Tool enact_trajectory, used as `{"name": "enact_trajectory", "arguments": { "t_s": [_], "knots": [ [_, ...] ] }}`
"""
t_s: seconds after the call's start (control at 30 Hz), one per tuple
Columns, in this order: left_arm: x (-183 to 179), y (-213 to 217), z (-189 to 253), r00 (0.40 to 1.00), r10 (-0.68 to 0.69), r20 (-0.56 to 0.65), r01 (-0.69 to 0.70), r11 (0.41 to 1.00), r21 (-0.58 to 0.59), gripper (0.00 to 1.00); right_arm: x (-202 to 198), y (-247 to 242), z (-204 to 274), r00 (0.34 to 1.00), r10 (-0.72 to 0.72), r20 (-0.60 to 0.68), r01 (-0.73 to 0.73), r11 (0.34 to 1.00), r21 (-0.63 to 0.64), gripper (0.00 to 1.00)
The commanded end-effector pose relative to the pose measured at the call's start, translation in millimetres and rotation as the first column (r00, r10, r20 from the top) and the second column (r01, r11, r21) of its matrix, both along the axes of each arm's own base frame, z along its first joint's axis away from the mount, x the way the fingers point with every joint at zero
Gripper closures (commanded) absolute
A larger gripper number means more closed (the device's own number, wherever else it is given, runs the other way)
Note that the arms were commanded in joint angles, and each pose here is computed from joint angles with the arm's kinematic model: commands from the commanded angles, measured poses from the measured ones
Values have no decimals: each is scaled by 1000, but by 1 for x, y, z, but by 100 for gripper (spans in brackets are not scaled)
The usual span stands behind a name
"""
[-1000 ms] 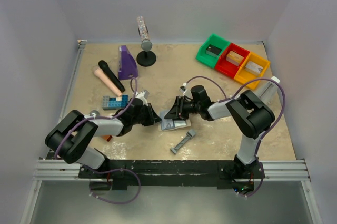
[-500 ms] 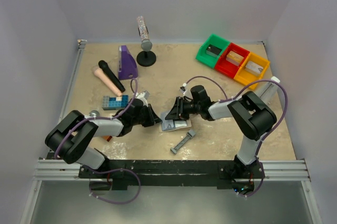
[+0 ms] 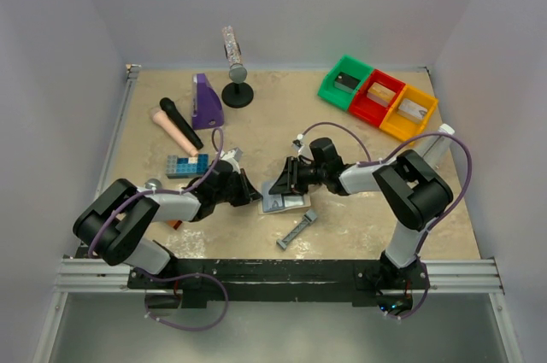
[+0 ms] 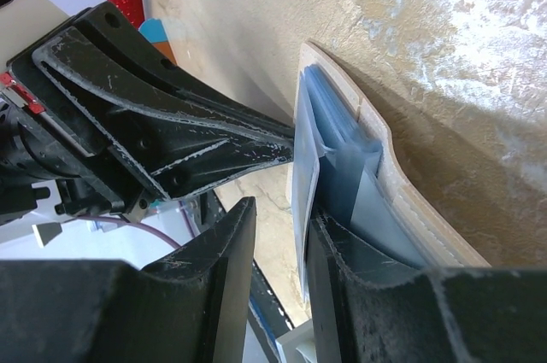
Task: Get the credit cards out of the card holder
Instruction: Remove the credit card from the card holder.
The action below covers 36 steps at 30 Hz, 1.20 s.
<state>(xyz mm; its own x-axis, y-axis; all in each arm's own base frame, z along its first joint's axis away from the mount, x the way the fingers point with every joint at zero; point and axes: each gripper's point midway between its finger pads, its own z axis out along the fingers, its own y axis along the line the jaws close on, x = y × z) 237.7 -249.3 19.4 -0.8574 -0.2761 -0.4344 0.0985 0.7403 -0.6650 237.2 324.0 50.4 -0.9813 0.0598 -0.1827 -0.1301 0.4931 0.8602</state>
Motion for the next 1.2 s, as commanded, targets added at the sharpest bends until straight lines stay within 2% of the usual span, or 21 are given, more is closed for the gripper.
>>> {"name": "enact_trajectory", "arguments": {
  "t_s": [0.0, 1.17],
  "knots": [
    [-13, 14, -21, 999, 13, -47, -9, 997, 79, 100, 1, 5, 19, 998, 25, 64, -27, 999, 34, 67],
    [-14, 32, -34, 995, 71, -66, -60, 985, 163, 100, -5, -17, 18, 994, 15, 107, -10, 999, -47, 72]
  ]
}}
